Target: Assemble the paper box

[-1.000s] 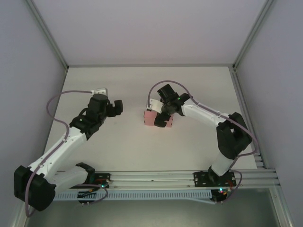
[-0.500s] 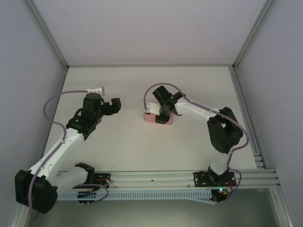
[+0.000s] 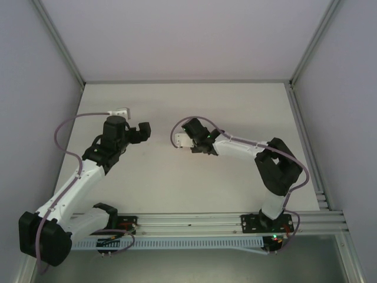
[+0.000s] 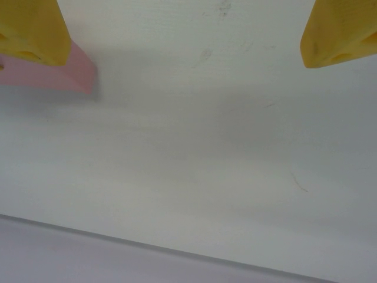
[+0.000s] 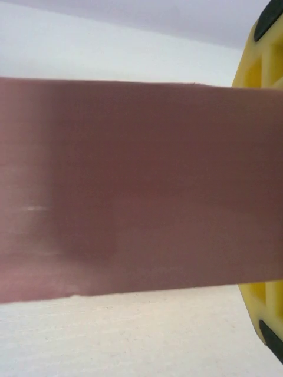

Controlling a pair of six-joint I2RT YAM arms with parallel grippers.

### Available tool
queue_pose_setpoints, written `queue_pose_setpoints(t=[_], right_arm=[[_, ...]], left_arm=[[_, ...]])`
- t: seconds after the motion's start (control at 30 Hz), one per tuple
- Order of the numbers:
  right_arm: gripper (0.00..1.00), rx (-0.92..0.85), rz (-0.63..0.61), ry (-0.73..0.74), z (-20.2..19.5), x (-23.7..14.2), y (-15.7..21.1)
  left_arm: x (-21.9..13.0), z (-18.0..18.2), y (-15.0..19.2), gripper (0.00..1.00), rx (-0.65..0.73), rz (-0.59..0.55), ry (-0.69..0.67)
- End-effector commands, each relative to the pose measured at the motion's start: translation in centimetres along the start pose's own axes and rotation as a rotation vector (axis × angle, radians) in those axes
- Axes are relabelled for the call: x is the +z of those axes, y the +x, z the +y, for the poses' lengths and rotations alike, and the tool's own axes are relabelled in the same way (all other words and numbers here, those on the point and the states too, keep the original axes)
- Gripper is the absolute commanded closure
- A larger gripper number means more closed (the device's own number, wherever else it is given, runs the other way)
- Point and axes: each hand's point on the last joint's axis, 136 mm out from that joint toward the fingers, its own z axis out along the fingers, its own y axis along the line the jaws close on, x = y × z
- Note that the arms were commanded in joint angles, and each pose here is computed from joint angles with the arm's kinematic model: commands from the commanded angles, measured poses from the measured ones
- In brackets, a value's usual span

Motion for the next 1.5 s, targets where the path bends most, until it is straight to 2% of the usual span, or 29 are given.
queue_pose_setpoints(t=[0.0,0.07,0.13,0.27,0.5,0.77,0.93,1.17,1.3,1.47], right_arm=[[0.73,-0.059,0.018,0.228,-2.9,0.5,0.0],[0.7,-0.046,0.003,0.244,-2.7,0.6,0.0],[0.68,-0.024,0.01,0.21,-2.1,0.6,0.3],[0.58,-0.005,0.001,0.14,0.0,0.9,0.5],[0.6,0.002,-0.003,0.121,1.2,1.0,0.8],[0.51,0.005,-0.005,0.074,2.6,1.1,1.2],[0.36,0.044,-0.024,0.02,3.0,0.0,0.9],[0.0,0.085,-0.057,-0.036,3.3,-2.1,0.4],[0.0,0.105,-0.086,-0.079,3.7,-3.3,0.0],[0.0,0.173,-0.168,-0.151,3.7,-6.6,-0.8]], left_arm=[[0.0,-0.1,-0.1,0.0,0.011,0.009,0.009],[0.0,-0.1,-0.1,0.0,0.008,0.007,0.011],[0.0,-0.2,-0.1,0.0,0.007,0.006,0.017],[0.0,-0.1,0.0,0.0,0.008,0.009,0.015],[0.2,-0.1,0.0,0.0,0.013,0.02,0.007],[0.4,0.2,0.2,0.0,0.0,0.02,-0.008],[0.4,0.2,0.1,0.0,-0.003,0.013,-0.003],[0.0,0.3,-0.3,0.0,-0.012,-0.029,0.001],[-0.3,0.4,-0.8,0.0,-0.013,-0.055,0.007],[-0.4,0.5,-1.0,0.0,-0.011,-0.079,0.007]])
